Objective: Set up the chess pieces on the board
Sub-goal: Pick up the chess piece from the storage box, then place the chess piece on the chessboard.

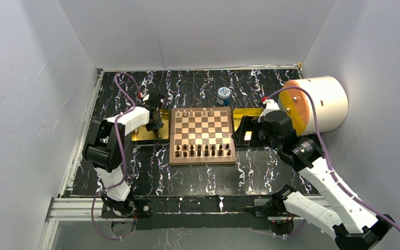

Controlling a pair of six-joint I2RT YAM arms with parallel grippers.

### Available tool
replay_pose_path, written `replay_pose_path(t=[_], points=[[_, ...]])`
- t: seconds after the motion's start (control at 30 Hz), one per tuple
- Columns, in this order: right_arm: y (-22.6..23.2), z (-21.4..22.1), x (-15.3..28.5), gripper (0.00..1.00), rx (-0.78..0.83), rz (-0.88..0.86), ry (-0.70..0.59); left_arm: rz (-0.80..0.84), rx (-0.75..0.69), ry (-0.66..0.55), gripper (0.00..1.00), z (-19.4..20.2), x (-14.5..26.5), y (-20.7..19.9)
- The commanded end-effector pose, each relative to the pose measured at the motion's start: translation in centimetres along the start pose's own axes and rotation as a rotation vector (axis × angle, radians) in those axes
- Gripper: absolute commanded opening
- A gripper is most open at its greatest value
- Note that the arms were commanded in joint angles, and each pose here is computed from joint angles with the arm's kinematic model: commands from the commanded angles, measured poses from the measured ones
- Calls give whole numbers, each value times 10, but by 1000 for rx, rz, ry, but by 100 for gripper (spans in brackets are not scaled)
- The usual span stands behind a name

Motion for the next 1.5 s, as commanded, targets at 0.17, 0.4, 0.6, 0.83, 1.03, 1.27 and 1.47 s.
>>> replay_pose_path(t=[0.17,0.4,0.6,0.83,1.03,1.27,1.47], points=[[8,-5,0,99,-14,-51,-24,63,-38,-29,11,-10,33,8],[15,-10,0,98,-30,-77,-15,133,-73,-118,10,-27,72,13],[24,-11,-7,98,-65,-137,24,357,-190,-187,10,-33,111,10],[44,-18,-26,91,-94,-241,114,636,-289,-248,10,-21,147,6],[63,-32,-45,60,-124,-317,150,812,-349,-305,9,0,167,-7],[85,-45,-75,44,-128,-428,231,1005,-526,-337,8,38,172,-26],[98,-44,-100,58,-150,-469,324,1077,-612,-304,6,57,170,-34]])
Point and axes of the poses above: each gripper's point midway between its finger pads, its own x axis back along the fingers, its own y axis along the line the jaws close on, z = x × y, the point moved 9 cm from there along x, back along the fingers, and after that the axes turned 3 degrees about -x, right-handed, at the moved point
